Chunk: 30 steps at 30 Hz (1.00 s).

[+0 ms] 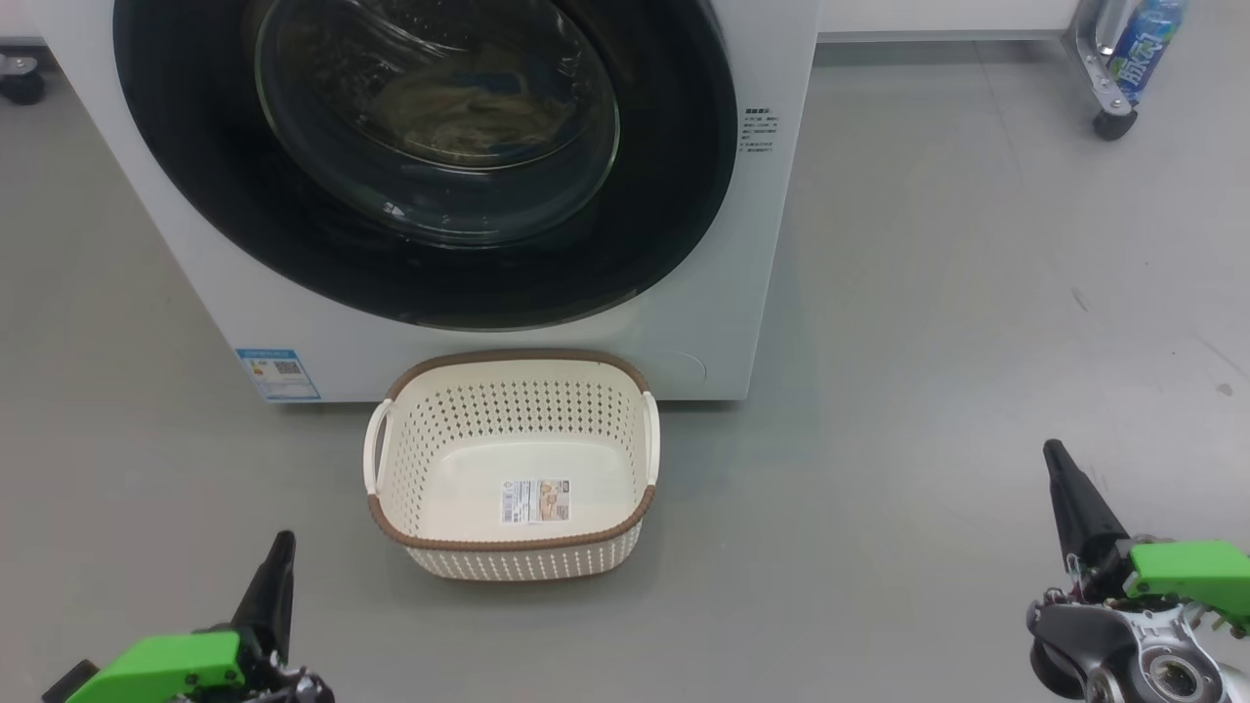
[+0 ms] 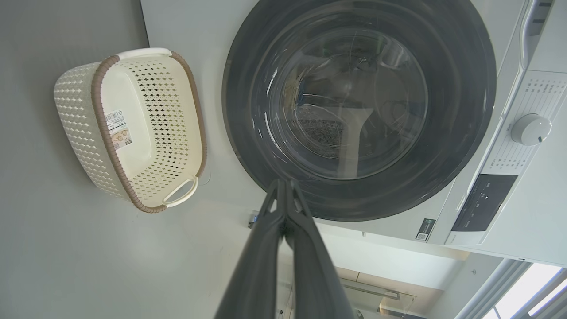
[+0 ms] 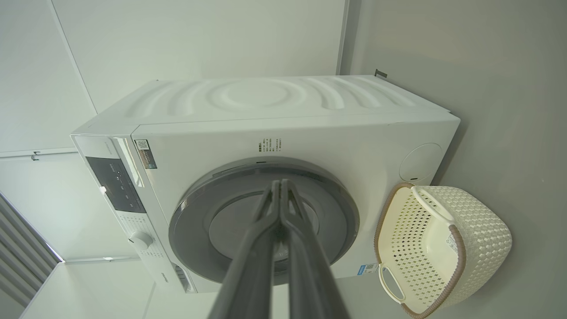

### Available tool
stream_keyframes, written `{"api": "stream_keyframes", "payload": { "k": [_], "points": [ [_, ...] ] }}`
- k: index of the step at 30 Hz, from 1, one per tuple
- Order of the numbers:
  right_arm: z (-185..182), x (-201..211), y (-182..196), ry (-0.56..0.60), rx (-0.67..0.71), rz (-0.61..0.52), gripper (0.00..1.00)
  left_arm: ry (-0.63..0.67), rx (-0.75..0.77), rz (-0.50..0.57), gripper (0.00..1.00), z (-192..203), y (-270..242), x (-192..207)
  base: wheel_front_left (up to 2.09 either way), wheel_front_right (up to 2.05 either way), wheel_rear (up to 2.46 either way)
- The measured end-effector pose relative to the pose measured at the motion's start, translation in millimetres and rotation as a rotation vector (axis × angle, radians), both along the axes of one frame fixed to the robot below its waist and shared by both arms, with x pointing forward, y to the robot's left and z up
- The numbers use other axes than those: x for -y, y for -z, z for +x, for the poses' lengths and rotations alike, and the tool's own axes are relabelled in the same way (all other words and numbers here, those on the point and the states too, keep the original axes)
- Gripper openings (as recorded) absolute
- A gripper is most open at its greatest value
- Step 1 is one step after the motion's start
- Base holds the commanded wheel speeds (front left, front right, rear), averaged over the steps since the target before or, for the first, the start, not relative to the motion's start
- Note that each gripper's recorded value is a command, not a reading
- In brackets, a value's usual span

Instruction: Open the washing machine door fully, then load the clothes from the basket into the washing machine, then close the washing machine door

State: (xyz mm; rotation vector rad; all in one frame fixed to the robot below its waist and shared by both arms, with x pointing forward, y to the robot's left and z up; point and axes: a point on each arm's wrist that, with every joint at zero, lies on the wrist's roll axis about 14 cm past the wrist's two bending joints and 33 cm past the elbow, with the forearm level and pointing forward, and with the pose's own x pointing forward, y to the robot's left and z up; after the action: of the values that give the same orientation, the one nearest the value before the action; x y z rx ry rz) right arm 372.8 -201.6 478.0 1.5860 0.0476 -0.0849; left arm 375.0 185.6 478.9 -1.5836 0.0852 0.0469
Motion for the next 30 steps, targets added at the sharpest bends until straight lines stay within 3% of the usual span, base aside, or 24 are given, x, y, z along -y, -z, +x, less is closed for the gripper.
{"api": "stream_keyframes", "payload": {
  "k": [30],
  "points": [
    [-0.3, 2.4, 0.0, 0.002, 0.0, 0.001, 0.0, -0.003, 0.0, -0.002, 0.0, -0.1, 0.1, -1.9, 0.0, 0.0, 0.0]
  ]
}}
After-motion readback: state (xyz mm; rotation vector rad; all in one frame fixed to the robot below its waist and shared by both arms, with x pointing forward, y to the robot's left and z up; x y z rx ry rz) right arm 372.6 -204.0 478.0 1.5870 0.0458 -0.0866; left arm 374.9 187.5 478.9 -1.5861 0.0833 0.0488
